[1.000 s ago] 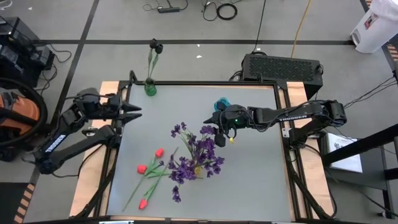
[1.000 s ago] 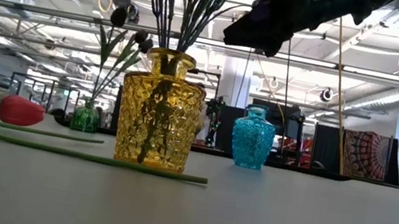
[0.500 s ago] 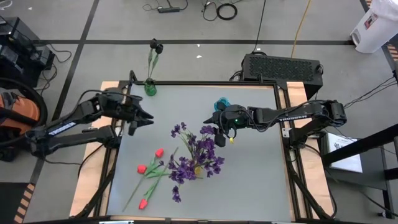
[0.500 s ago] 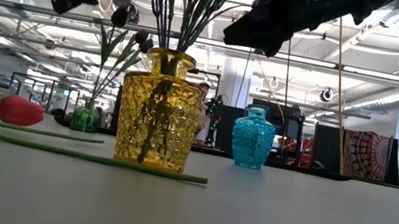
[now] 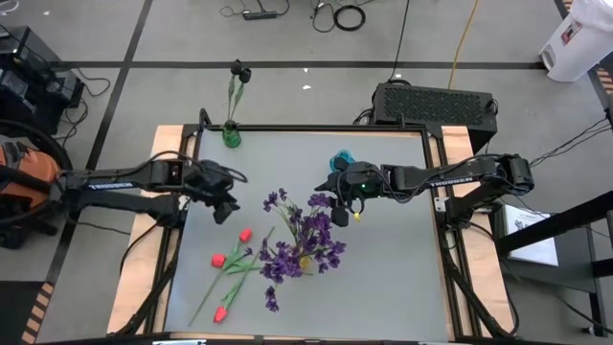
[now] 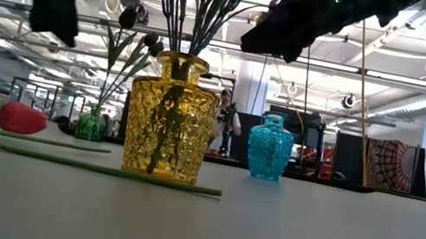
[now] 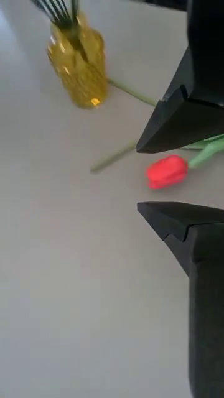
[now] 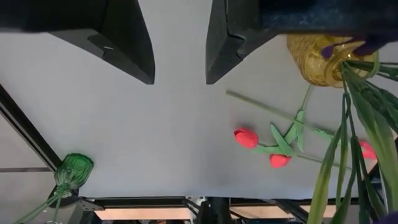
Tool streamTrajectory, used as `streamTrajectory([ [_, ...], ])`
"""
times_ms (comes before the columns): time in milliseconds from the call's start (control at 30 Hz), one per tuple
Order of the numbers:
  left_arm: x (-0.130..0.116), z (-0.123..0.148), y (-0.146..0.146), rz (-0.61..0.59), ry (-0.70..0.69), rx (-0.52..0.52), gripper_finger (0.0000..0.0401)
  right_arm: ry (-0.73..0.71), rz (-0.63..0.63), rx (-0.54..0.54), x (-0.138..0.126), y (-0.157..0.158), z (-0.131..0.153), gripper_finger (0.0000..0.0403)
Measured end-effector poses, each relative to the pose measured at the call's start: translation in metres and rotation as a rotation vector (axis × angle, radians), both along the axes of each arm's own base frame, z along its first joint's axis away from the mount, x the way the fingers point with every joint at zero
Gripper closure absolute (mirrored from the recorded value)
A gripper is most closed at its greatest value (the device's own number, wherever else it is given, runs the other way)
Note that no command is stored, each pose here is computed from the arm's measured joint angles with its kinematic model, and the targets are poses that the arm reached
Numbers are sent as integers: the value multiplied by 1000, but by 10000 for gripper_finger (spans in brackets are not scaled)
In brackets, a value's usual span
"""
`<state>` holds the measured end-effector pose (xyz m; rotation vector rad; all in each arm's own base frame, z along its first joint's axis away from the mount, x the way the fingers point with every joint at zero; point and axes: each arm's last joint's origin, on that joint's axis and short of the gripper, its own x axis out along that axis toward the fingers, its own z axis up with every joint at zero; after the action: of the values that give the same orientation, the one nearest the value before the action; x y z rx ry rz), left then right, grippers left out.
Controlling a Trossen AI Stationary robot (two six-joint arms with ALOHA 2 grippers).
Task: Sort flowers into vase by color
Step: Put the top pink flower into the blue vase
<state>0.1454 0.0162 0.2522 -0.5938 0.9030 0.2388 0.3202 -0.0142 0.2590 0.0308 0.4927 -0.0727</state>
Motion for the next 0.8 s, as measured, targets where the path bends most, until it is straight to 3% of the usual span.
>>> streamTrajectory([
  [367,6,-13,-28,135,165,-145,258,33,12,-20,-2,0,-3,268],
  [800,24,-43,-72,240,390,-208,258,38,51,-89,-2,0,-3,268],
])
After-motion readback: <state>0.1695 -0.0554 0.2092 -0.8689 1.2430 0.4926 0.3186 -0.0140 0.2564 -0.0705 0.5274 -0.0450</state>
